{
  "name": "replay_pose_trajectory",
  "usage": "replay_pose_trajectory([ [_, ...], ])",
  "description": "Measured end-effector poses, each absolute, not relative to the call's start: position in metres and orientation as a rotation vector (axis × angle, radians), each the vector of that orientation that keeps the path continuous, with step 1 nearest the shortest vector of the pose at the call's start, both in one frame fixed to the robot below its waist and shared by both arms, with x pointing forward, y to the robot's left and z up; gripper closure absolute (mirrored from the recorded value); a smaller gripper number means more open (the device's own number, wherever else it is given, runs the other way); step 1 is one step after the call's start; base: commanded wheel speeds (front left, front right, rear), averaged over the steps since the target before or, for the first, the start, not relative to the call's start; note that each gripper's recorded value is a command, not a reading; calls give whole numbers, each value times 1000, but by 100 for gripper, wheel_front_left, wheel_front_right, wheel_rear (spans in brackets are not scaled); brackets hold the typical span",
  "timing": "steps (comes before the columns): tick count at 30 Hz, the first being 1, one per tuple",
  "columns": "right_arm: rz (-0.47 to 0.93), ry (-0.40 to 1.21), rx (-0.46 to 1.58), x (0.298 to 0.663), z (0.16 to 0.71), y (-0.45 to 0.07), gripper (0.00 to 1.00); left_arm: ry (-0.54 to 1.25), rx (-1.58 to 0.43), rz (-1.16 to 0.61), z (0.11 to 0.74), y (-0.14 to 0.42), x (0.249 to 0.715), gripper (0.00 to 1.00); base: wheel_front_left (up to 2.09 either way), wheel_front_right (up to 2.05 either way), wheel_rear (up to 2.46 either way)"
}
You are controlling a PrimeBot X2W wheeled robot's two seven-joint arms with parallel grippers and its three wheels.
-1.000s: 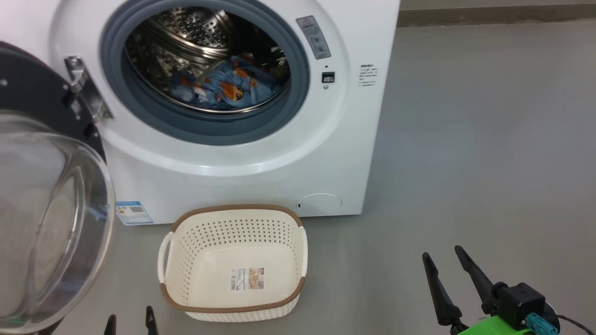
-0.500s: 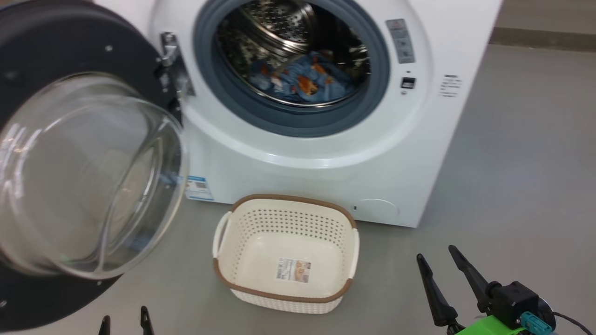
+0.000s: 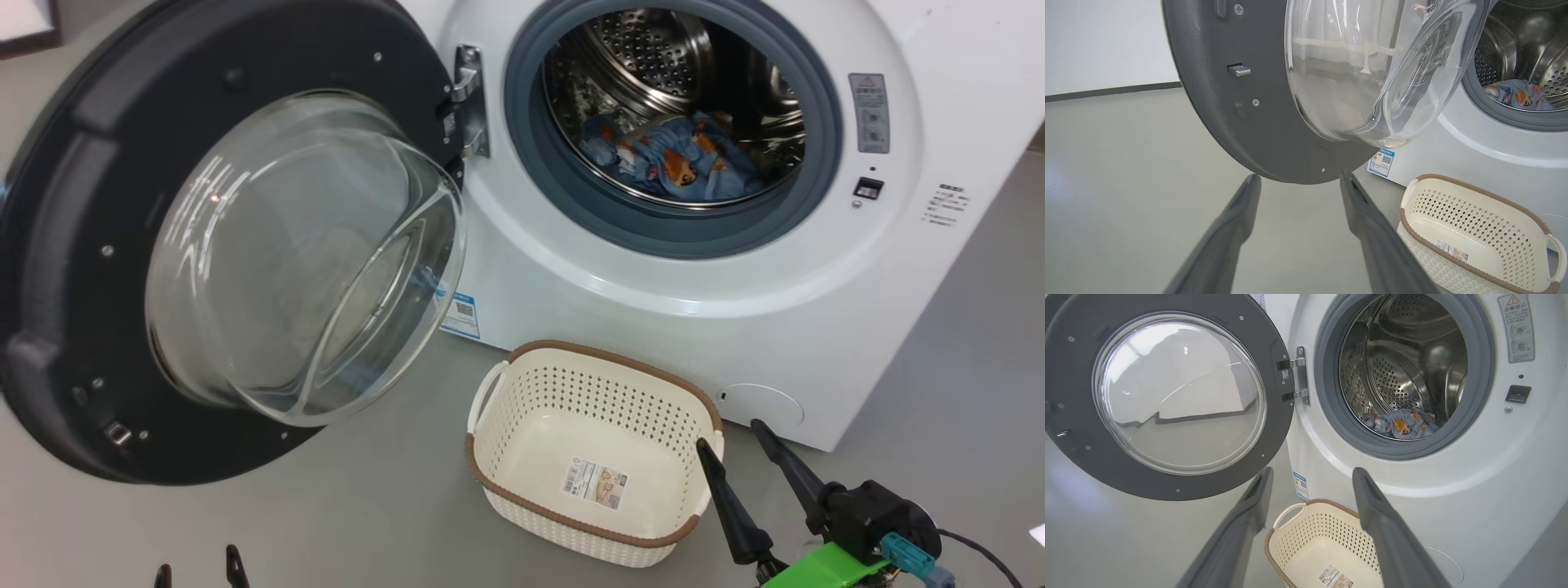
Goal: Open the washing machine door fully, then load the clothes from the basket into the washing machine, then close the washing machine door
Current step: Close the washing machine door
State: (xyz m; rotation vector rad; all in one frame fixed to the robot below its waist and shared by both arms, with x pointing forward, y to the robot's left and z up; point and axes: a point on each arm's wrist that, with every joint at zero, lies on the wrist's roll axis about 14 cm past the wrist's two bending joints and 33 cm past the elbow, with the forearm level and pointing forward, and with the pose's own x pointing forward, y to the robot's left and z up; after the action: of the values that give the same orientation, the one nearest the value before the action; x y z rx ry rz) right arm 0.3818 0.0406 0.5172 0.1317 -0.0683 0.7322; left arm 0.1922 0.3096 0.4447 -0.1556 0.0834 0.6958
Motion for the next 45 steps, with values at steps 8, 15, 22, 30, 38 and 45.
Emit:
replay_pose_trajectory([
  [8,776,-54,137,380,514,55,0,89,-154,731,444,314,182,0,0,0,0],
  [15,779,-49,136,380,512,56,0,68,-171,760,449,319,180,100,0,0,0],
  [22,779,-52,137,381,513,57,0,-17,-360,874,456,341,166,100,0,0,0],
  [30,775,-48,142,382,512,56,0,-283,-840,985,464,377,141,100,0,0,0],
  [38,767,-35,155,383,508,57,0,-657,-1190,966,493,423,130,100,0,0,0],
  [45,757,-9,167,383,500,55,0,-759,-1255,822,536,477,141,100,0,0,0],
])
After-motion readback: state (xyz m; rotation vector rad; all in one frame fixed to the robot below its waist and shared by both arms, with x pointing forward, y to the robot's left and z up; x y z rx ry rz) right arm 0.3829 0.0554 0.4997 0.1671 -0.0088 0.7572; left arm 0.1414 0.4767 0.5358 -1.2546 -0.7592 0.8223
